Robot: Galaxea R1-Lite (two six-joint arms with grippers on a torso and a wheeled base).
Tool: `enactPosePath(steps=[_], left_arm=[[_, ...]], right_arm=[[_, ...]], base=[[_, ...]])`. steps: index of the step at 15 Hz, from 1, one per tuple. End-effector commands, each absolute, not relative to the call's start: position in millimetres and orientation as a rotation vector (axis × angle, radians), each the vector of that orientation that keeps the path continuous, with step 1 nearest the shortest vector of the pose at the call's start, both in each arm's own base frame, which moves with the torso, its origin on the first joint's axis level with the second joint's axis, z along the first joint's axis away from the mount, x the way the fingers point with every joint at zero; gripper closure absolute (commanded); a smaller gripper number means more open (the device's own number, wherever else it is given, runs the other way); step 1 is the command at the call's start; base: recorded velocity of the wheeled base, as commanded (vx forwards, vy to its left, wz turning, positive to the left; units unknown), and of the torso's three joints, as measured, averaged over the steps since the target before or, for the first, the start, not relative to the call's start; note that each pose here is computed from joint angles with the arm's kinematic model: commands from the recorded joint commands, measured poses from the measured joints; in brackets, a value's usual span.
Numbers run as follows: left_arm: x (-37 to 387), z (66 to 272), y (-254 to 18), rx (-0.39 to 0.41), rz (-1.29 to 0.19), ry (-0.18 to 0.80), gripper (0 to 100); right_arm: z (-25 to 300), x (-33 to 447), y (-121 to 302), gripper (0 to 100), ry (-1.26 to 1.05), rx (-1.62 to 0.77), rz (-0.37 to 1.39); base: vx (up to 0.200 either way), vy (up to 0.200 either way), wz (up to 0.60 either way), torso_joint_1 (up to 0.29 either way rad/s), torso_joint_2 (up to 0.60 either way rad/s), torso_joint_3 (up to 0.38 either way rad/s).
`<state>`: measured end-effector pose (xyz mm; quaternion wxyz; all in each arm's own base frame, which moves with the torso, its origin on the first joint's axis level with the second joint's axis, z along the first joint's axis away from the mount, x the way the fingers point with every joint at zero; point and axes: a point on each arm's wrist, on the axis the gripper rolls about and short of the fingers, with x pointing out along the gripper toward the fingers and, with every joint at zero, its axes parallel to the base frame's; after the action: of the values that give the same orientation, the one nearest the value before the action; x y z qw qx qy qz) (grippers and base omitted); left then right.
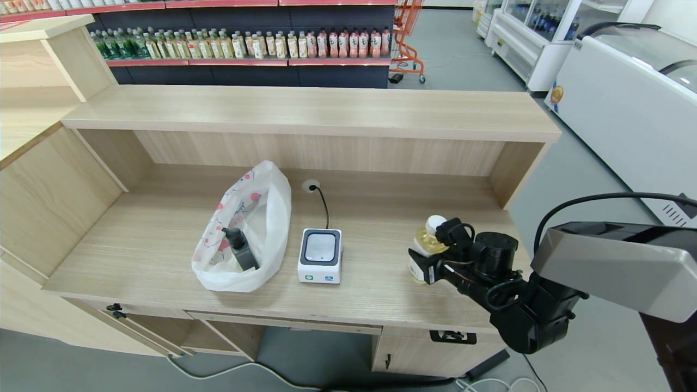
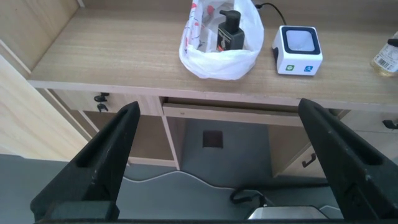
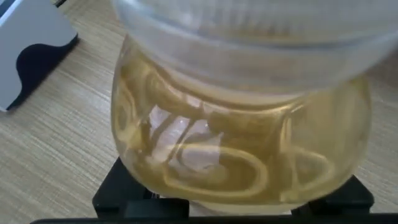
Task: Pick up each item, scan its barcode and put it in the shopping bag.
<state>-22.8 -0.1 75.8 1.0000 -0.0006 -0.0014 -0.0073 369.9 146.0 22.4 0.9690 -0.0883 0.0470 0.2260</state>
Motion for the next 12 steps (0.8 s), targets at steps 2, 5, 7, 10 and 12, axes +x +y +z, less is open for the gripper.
enactPosePath(steps=[2, 5, 7, 10, 12], left_arm=[[-23, 76, 0, -0.002, -0.015, -0.002, 0], [-23, 76, 0, -0.002, -0.015, -0.002, 0], [-23, 76, 0, -0.002, -0.015, -0.002, 0], [-23, 76, 0, -0.002, -0.015, -0.002, 0], [-23, 76, 0, -0.002, -0.015, -0.002, 0]], right_arm=[[48, 358, 148, 100, 0.064, -0.119, 0.513], [92, 339, 143, 100, 0.067, -0.005, 0.590], [111, 318, 136, 100, 0.111, 0.063, 0.751], [126, 278, 138, 100, 0.158, 0.129, 0.981], [135, 263, 144, 100, 0.179, 0.133, 1.058]], base=[[0.000, 0.000, 0.00, 0.000, 0.00, 0.000], [0.000, 0.000, 0.00, 0.000, 0.00, 0.000], [0.000, 0.000, 0.00, 0.000, 0.00, 0.000], [0.000, 0.000, 0.00, 0.000, 0.00, 0.000], [0.000, 0.000, 0.00, 0.000, 0.00, 0.000]])
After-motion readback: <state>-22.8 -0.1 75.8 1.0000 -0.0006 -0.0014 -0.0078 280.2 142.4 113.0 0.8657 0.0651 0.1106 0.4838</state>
